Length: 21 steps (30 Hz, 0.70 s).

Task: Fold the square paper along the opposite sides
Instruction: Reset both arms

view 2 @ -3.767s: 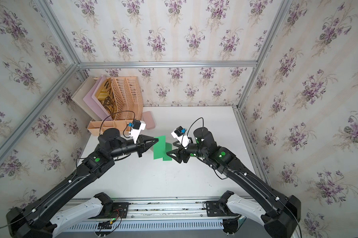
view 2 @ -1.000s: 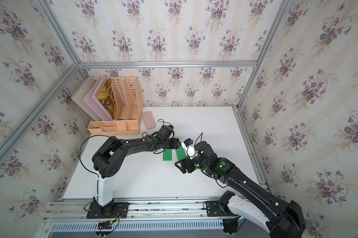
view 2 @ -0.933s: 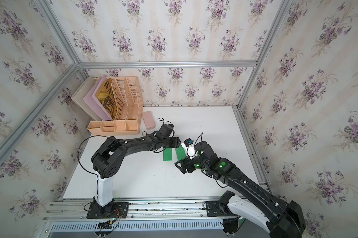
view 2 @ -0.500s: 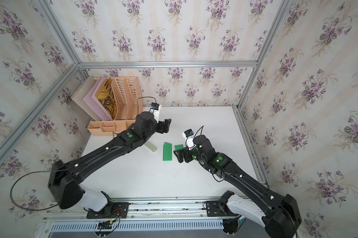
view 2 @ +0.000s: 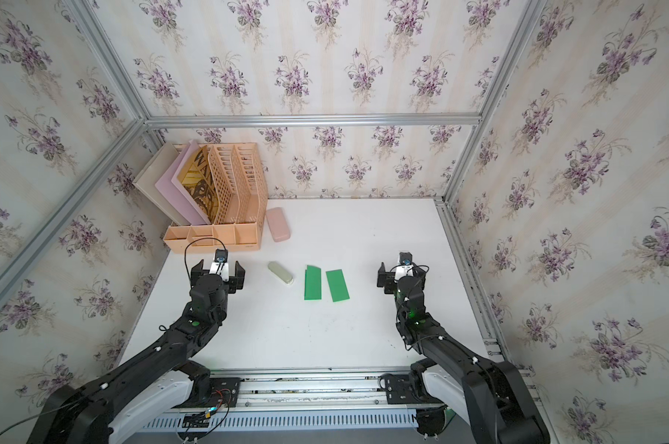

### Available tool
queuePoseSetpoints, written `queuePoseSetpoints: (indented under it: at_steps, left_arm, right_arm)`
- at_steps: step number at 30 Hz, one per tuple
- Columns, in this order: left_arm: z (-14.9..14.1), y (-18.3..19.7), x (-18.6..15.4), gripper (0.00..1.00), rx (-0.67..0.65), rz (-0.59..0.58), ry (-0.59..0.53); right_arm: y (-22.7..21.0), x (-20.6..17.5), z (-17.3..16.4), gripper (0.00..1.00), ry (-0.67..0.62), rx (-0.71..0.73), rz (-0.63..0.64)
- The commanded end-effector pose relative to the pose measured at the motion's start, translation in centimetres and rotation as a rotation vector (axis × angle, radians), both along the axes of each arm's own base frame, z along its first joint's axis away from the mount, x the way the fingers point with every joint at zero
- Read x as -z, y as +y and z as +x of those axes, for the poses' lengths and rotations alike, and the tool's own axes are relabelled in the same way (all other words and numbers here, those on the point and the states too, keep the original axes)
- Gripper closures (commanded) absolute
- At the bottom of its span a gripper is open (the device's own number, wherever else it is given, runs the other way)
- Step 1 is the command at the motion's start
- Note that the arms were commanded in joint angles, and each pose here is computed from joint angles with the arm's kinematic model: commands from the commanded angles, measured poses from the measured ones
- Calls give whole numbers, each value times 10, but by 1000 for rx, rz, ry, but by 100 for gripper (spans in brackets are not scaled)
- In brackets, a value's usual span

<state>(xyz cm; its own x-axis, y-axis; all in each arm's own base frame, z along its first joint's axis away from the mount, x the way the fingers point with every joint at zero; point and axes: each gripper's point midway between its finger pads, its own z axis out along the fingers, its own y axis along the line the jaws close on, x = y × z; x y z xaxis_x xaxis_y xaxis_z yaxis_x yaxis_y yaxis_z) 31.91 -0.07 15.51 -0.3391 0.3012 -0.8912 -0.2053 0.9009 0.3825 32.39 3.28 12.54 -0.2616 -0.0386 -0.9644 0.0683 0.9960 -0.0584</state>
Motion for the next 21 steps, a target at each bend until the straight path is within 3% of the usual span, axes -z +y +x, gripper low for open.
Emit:
queuePoseSetpoints:
  at_steps: [1, 4, 6, 9, 10, 13, 21]
  left_arm:
    - [18, 7, -14, 1, -17, -33, -131]
    - [32, 3, 5, 1, 14, -58, -169]
    - [45, 0, 24, 1, 21, -30, -147]
    - [48, -1, 25, 0, 36, -25, -187]
    - [48, -1, 29, 0, 59, -62, -156]
    - [58, -9, 52, 0, 199, -158, -28]
    - [79, 2, 61, 0, 210, -252, 63]
  right_arm:
    - [-13, -39, 12, 0, -210, 46, -20]
    - [-17, -30, 17, 0, -239, 44, -60]
    - [-19, -31, 21, 0, -261, 12, 4]
    - [-24, -18, 26, 0, -265, -48, 79]
    - [-25, -18, 26, 0, -285, -56, 87]
    - [-15, 4, 52, 0, -130, -139, 106]
    - [-26, -1, 48, 0, -152, -87, 123]
